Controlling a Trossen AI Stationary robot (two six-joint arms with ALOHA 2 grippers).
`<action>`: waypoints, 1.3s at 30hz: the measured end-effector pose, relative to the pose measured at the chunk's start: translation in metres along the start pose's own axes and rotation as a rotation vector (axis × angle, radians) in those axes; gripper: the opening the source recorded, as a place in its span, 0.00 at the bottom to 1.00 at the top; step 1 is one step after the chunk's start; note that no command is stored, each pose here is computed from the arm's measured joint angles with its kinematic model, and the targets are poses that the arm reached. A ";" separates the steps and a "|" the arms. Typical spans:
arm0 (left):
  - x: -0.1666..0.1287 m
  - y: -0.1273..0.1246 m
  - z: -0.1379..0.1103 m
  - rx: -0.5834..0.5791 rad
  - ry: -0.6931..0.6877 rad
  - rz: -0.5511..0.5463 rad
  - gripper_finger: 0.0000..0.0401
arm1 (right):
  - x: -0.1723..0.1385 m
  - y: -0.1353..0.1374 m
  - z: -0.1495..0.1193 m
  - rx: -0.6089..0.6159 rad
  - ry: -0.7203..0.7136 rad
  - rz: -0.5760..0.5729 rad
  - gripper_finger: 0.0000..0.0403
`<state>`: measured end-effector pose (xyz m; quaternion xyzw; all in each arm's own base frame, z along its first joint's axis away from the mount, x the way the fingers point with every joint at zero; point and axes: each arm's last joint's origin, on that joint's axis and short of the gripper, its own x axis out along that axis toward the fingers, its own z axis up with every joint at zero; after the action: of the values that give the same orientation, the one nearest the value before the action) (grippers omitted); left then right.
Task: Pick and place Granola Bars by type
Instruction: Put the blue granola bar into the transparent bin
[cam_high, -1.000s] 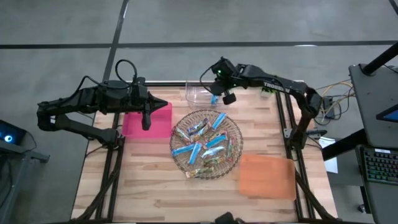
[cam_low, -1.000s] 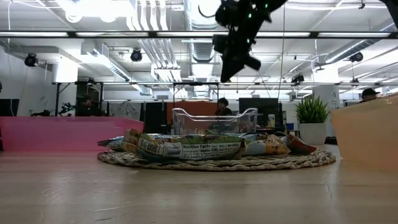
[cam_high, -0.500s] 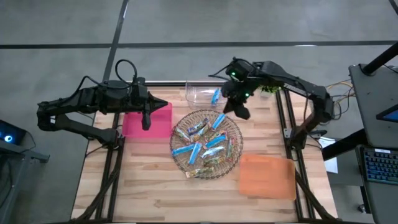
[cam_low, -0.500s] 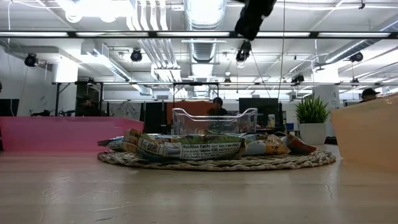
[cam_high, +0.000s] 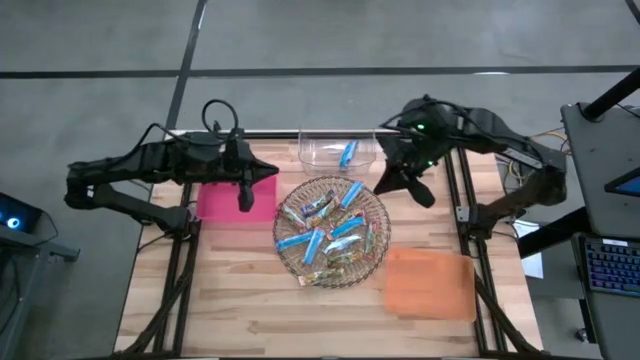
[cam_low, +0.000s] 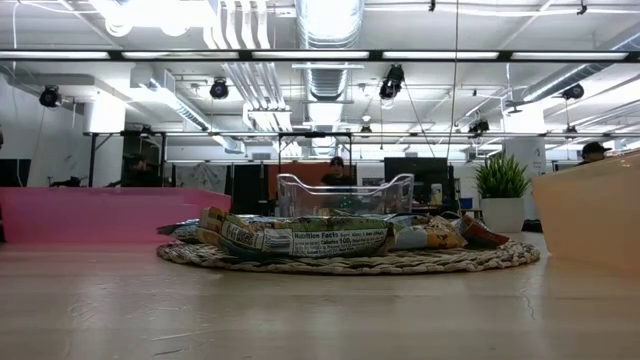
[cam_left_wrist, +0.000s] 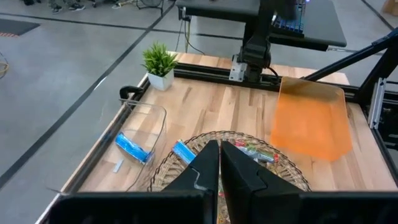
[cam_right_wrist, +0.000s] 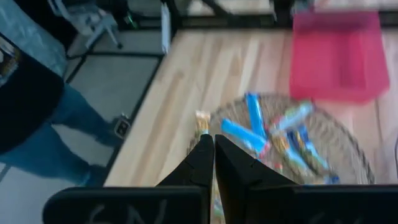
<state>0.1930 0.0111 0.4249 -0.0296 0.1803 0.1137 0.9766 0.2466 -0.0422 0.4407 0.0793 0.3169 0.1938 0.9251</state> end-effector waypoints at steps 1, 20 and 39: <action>0.002 -0.001 0.001 -0.001 -0.003 -0.014 0.00 | -0.003 0.004 0.001 -0.010 -0.028 0.001 0.02; 0.029 -0.020 0.004 0.016 0.023 -0.194 0.00 | 0.011 0.017 -0.054 0.078 -0.255 -0.050 0.02; 0.033 -0.054 0.005 -0.006 0.109 -0.291 0.00 | 0.007 0.021 -0.095 0.166 -0.390 -0.063 0.02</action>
<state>0.2372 -0.0338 0.4191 -0.0647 0.2265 -0.0303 0.9714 0.1868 -0.0175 0.3674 0.1813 0.1489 0.1192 0.9648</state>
